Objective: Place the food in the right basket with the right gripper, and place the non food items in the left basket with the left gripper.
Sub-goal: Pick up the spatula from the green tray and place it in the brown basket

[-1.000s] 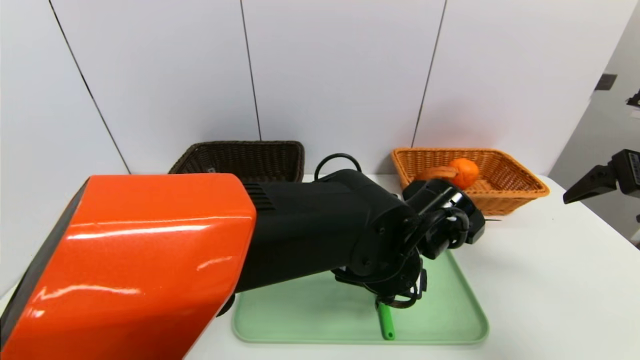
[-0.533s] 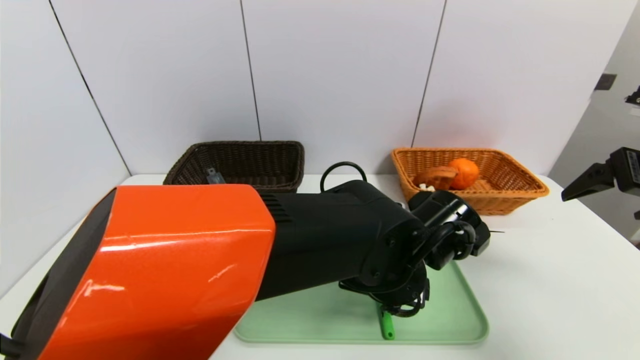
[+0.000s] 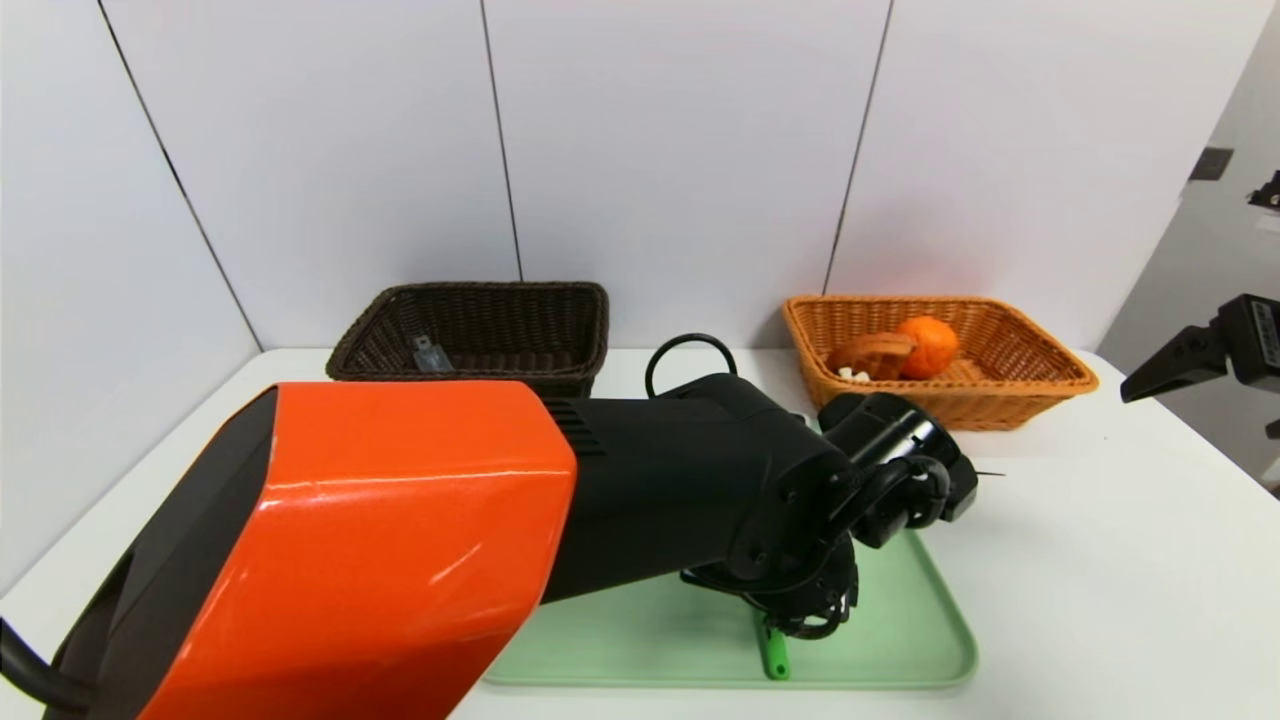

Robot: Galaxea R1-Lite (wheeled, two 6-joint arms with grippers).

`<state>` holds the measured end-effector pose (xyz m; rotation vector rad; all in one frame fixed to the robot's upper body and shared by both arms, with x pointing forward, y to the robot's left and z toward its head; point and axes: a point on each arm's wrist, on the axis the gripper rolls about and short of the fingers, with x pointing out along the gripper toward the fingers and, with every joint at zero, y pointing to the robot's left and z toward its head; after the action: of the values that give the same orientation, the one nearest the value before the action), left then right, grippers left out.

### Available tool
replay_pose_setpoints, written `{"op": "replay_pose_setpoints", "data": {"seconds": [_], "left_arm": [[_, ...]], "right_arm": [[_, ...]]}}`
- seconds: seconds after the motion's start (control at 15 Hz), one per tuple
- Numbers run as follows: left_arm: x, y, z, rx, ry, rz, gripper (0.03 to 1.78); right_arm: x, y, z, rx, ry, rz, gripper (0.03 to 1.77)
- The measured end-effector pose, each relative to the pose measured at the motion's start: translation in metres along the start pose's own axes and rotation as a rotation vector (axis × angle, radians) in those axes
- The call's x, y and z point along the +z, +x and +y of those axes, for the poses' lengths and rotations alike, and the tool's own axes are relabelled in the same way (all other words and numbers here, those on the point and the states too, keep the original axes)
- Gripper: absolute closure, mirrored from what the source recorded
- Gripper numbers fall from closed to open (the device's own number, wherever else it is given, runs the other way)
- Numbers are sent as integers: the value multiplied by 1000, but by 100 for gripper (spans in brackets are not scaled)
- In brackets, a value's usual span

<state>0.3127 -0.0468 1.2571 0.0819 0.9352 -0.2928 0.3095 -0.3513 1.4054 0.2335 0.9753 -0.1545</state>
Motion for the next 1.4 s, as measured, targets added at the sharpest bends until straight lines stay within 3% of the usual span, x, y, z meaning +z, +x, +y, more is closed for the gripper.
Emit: {"op": "replay_pose_setpoints", "data": {"seconds": [0.27, 0.53, 0.8, 0.87, 0.93, 1.4], "left_arm": [[0, 0, 0, -2, -1, -3, 12], [-3, 9, -2, 4, -24, 16, 72], [-5, 12, -2, 10, -22, 26, 112], [-6, 13, -2, 10, -21, 28, 155], [-6, 13, -2, 10, -21, 29, 166], [-1, 3, -1, -20, -18, 18, 166]], "right_arm": [[0, -1, 1, 2, -2, -3, 9], [-1, -3, 1, 2, -5, -10, 9], [-2, -7, 0, 5, -10, -19, 9], [-3, -7, 0, 5, -11, -20, 9], [-2, -8, 0, 6, -13, -23, 9], [-3, -8, 2, 11, -13, -21, 9]]}}
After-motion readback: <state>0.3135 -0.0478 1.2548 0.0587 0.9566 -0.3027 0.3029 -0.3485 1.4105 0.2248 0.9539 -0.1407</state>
